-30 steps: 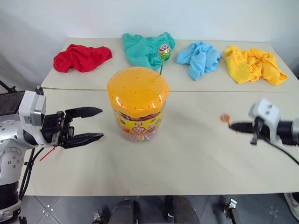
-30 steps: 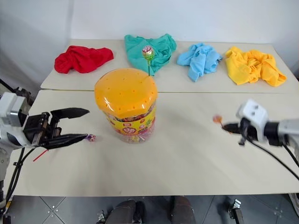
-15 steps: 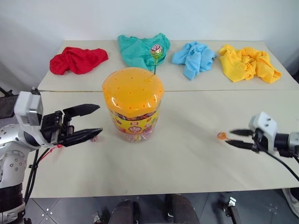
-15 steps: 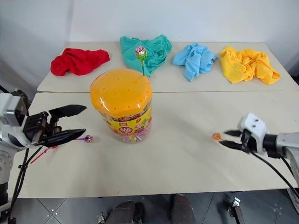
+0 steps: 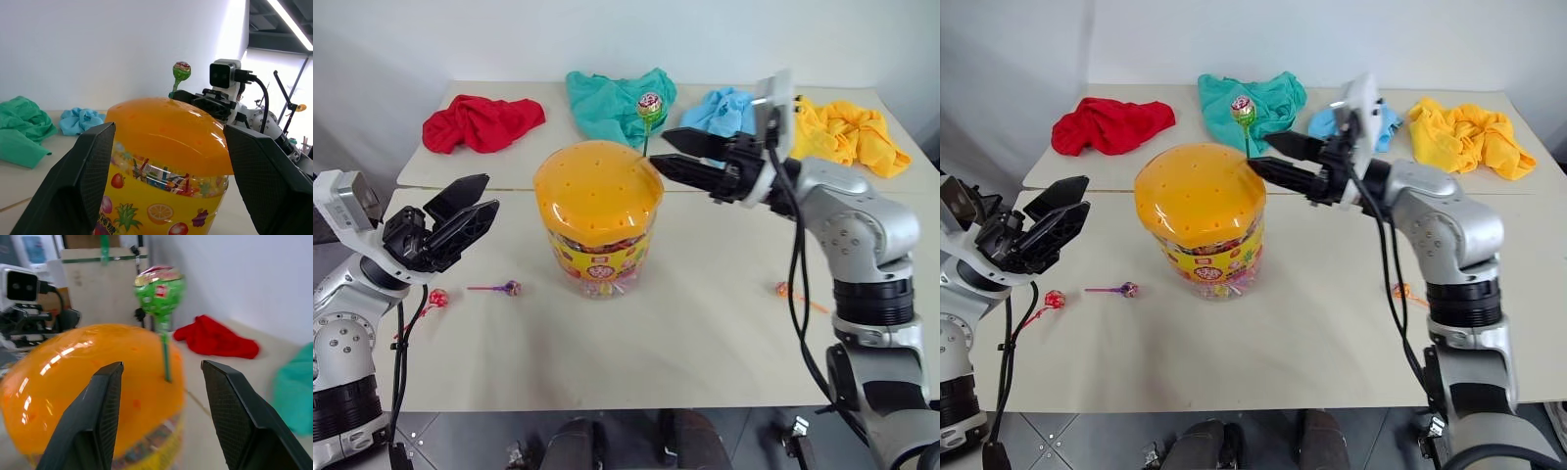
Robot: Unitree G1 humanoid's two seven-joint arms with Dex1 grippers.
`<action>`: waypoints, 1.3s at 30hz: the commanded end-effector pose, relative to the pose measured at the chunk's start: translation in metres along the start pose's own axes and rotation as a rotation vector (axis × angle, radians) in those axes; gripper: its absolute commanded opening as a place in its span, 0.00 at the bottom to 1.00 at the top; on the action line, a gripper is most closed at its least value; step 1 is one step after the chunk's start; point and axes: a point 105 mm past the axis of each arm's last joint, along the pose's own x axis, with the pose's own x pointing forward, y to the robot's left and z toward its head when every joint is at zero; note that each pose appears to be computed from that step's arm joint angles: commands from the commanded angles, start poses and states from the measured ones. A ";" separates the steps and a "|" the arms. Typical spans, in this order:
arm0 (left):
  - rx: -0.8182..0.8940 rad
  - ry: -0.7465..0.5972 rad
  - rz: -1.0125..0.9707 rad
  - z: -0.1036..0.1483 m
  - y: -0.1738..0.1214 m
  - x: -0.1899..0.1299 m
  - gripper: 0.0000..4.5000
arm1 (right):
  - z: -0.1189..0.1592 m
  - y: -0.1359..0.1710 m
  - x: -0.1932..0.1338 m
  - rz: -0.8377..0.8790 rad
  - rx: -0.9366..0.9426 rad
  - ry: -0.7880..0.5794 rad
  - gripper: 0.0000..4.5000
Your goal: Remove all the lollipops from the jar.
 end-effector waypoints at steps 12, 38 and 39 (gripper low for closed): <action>0.009 -0.042 -0.053 0.003 -0.010 0.004 0.83 | 0.015 -0.004 0.023 -0.001 0.002 -0.044 0.15; 0.311 0.353 -0.402 -0.023 -0.053 0.013 0.83 | -0.106 -0.024 -0.297 -0.435 -0.107 0.906 0.01; 0.308 0.350 -0.406 -0.024 -0.054 0.014 0.83 | -0.113 -0.019 -0.304 -0.426 -0.095 0.926 0.01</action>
